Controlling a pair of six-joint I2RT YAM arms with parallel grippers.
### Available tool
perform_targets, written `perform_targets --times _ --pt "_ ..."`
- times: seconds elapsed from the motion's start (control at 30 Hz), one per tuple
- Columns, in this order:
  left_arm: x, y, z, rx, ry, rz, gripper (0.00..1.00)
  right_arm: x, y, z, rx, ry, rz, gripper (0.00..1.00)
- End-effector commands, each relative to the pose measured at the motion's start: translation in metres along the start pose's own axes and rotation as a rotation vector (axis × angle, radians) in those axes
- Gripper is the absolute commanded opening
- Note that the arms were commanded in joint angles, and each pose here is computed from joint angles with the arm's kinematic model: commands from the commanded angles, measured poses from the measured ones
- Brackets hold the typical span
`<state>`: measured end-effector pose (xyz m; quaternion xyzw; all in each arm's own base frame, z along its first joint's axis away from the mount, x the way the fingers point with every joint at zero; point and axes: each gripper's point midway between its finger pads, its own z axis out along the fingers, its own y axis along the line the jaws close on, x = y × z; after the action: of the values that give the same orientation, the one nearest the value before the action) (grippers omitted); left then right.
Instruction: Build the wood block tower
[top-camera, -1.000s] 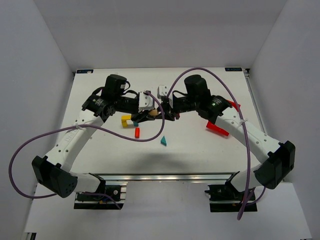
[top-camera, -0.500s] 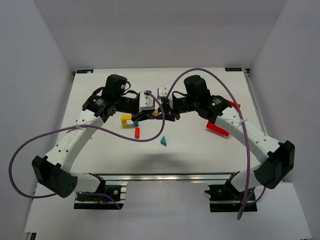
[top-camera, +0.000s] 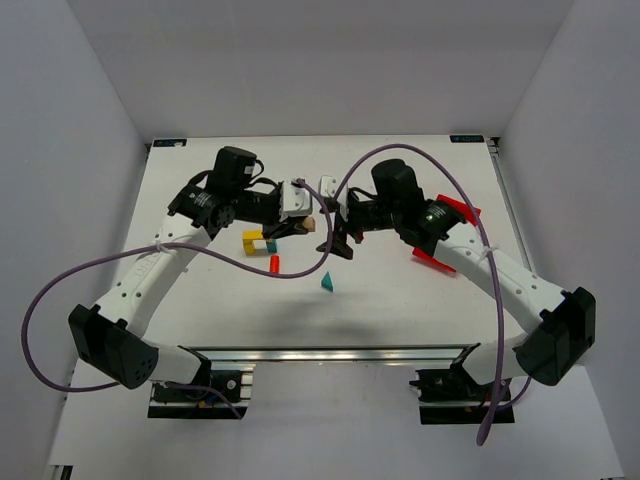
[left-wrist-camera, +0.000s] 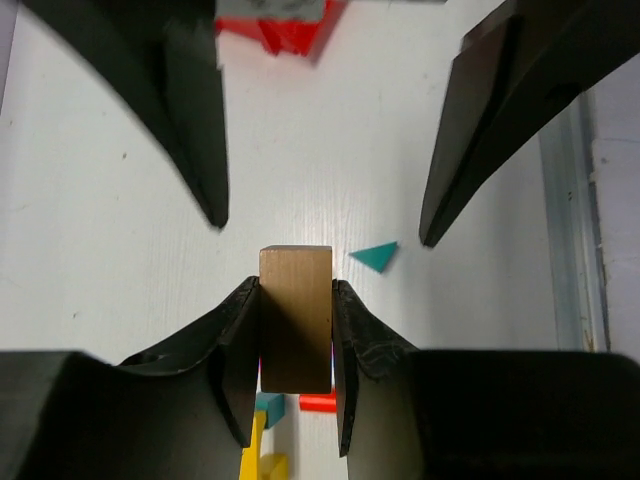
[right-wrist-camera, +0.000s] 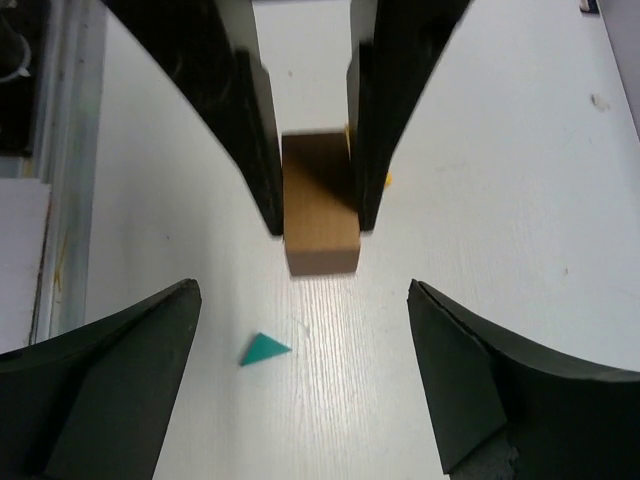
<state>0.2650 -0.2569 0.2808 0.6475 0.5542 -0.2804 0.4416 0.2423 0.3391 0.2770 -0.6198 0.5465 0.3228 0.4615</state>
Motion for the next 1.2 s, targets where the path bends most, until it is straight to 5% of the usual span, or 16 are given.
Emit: perform_targets --times 0.0,0.27,0.57,1.17 --pt "0.011 0.015 -0.009 -0.056 0.087 0.014 0.00 0.006 -0.016 -0.020 0.156 0.033 0.032 0.89" --pt "0.077 0.018 -0.013 -0.109 0.327 0.009 0.00 0.054 -0.033 -0.049 0.417 0.096 0.185 0.89" --pt "0.133 0.022 -0.015 -0.167 0.444 -0.028 0.00 0.069 -0.041 -0.032 0.390 0.132 0.254 0.89" --pt "0.170 0.056 -0.031 -0.197 0.370 -0.102 0.00 0.091 -0.053 -0.006 0.328 0.163 0.259 0.89"
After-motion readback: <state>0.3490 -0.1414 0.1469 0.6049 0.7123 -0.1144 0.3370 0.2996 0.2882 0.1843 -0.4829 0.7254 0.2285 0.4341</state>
